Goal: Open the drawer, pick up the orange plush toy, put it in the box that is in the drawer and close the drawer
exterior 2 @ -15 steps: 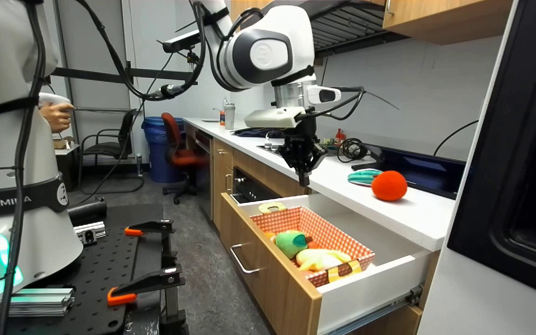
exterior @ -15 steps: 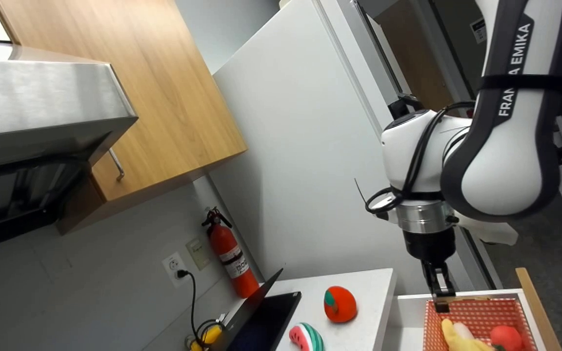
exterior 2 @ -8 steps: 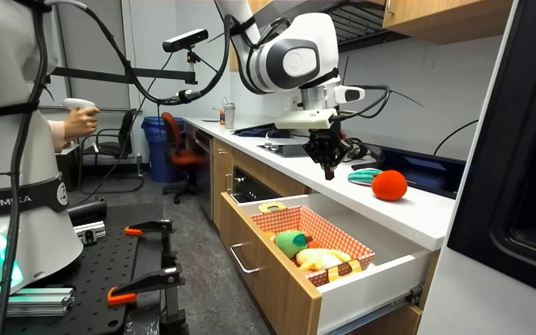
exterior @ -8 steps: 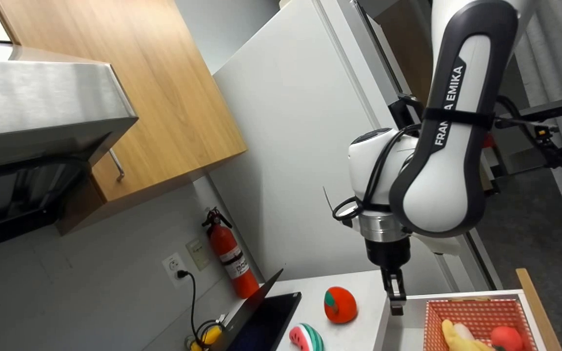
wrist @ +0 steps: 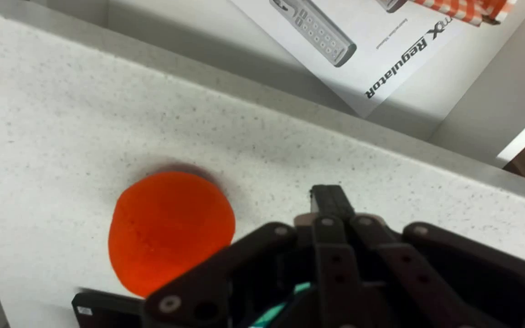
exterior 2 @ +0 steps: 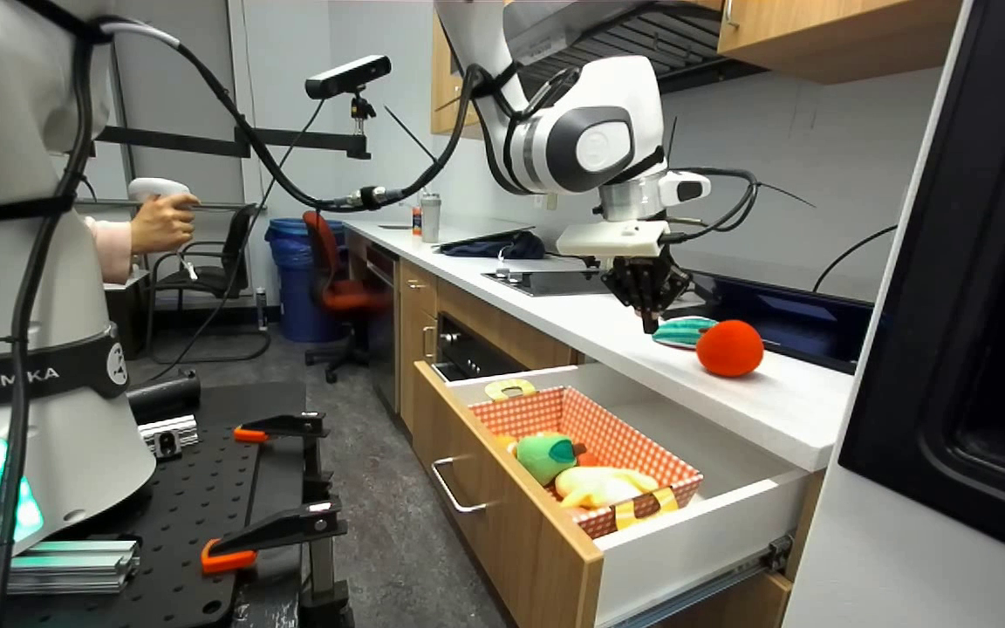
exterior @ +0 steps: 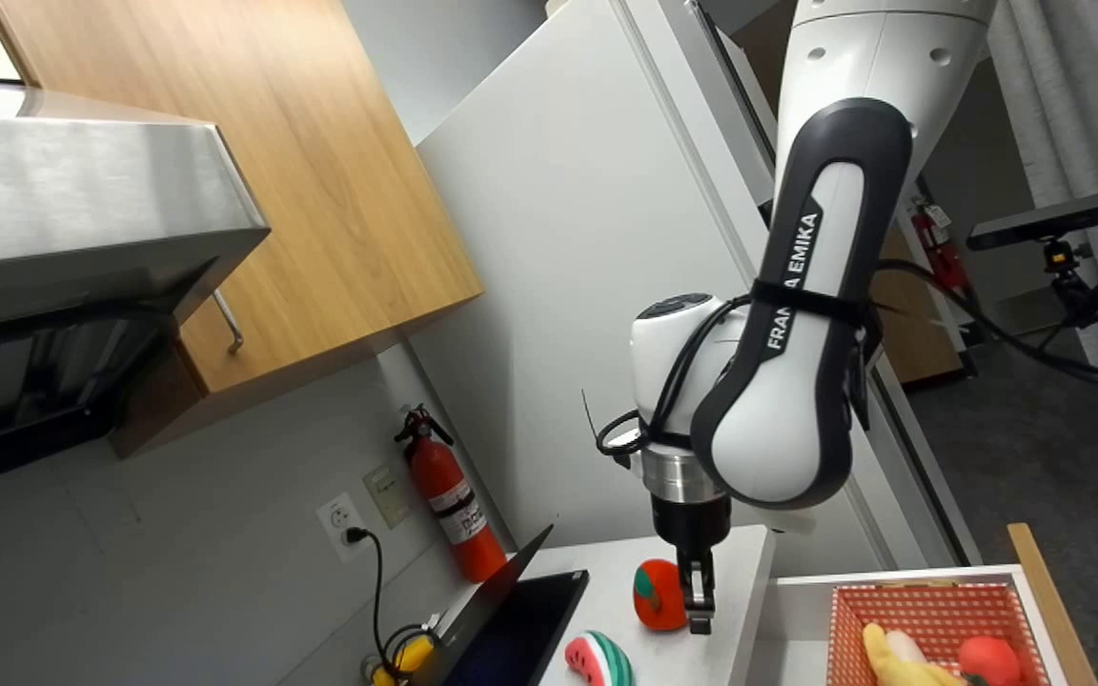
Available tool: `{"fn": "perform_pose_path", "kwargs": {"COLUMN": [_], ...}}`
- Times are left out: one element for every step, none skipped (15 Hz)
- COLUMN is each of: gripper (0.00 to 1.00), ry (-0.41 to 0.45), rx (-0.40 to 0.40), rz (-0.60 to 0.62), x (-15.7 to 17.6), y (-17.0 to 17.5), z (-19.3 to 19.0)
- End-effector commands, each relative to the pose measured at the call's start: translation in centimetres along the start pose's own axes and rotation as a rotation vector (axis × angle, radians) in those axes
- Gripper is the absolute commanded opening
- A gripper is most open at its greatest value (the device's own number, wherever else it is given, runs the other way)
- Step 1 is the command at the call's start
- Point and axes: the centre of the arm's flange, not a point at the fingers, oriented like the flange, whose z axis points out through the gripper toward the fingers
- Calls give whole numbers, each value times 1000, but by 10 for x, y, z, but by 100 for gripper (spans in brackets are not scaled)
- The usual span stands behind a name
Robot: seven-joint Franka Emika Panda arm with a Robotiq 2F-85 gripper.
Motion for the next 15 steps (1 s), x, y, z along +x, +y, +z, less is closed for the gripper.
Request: {"fn": "perform_pose_path", "kwargs": {"gripper": [24, 27, 32, 41, 48, 57, 64, 70, 79, 85, 92, 99, 100, 100, 100], "ry": [37, 44, 50, 53, 57, 59, 60, 61, 61, 61, 61, 61, 63, 64, 66], "rx": [-21, -27, -31, -33, -34, -37, -41, -44, -46, -49, -52, -54, -58, -62, -66], "rz": [-21, -26, -30, -32, -33, -35, -40, -43, -47, -51, -55, -56, -56, -57, -59], "x": [19, 21, 22, 24, 25, 26, 27, 27, 28, 28, 29, 29, 29, 30, 30], "y": [8, 9, 10, 11, 11, 11, 12, 12, 13, 13, 14, 14, 15, 16, 16], "z": [12, 13, 14, 15, 15, 16, 16, 16, 17, 17, 17, 17, 16, 16, 16]}}
